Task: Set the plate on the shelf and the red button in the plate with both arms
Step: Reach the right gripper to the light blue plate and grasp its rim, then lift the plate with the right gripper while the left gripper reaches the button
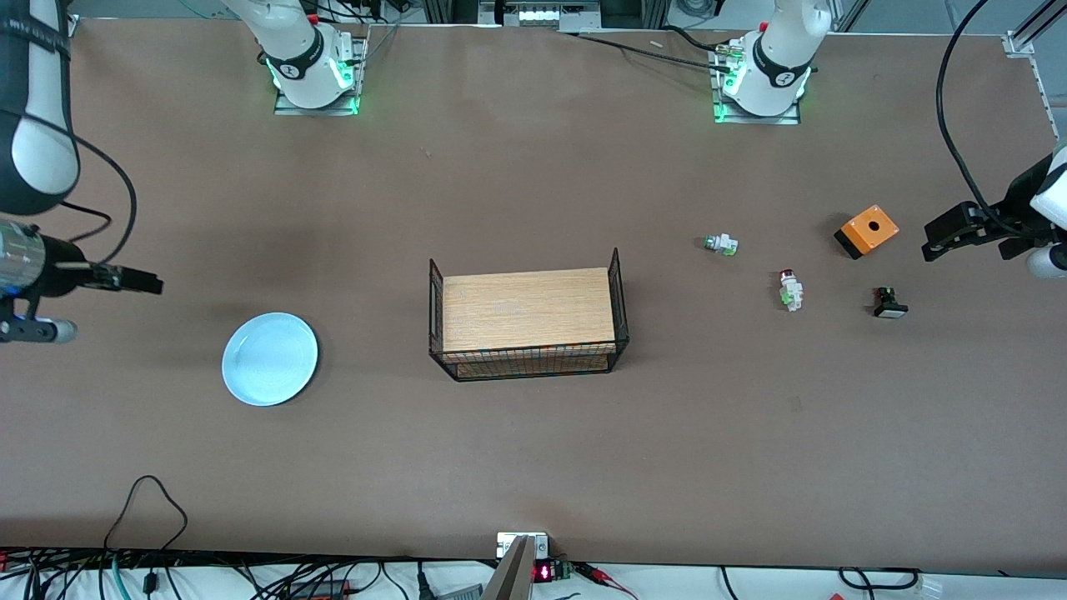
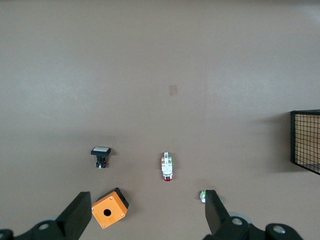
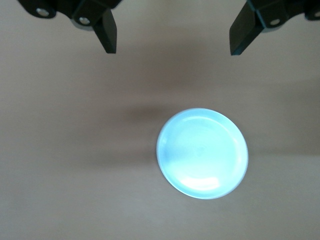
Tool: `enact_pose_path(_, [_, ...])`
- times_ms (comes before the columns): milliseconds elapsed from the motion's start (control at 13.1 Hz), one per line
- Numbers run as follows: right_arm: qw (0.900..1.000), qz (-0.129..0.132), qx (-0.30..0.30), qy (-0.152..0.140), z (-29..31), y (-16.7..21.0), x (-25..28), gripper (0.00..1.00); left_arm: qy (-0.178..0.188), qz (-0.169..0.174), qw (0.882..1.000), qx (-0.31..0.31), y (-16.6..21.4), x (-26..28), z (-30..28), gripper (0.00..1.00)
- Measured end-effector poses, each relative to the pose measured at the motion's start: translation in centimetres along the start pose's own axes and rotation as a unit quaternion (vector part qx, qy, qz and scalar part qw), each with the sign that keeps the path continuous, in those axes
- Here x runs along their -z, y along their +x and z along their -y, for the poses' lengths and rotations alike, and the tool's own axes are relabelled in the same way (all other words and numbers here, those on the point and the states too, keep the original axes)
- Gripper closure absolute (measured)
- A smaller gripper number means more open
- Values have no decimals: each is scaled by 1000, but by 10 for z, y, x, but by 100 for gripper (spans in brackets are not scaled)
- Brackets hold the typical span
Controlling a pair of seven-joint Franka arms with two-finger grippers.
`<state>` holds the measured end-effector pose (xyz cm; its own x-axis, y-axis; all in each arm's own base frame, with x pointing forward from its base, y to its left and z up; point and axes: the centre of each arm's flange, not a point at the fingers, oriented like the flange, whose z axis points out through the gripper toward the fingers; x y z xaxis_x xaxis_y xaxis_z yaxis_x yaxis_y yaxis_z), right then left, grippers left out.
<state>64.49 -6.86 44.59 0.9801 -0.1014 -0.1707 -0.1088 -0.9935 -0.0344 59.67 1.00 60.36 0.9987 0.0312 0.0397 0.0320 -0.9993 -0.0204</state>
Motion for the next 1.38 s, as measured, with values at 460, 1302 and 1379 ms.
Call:
enact_pose_path(460, [997, -6, -50, 51, -36, 55, -111, 0, 0, 2, 1000, 0, 0, -2, 0, 0])
enact_pose_path(1302, [988, 0, -76, 131, -46, 82, -220, 0, 0, 14, 1000, 6, 2, -14, 1, 0])
enact_pose_path(1379, [989, -7, -66, 129, -47, 85, -229, 0, 1, 21, 1000, 6, 5, -23, 1, 0])
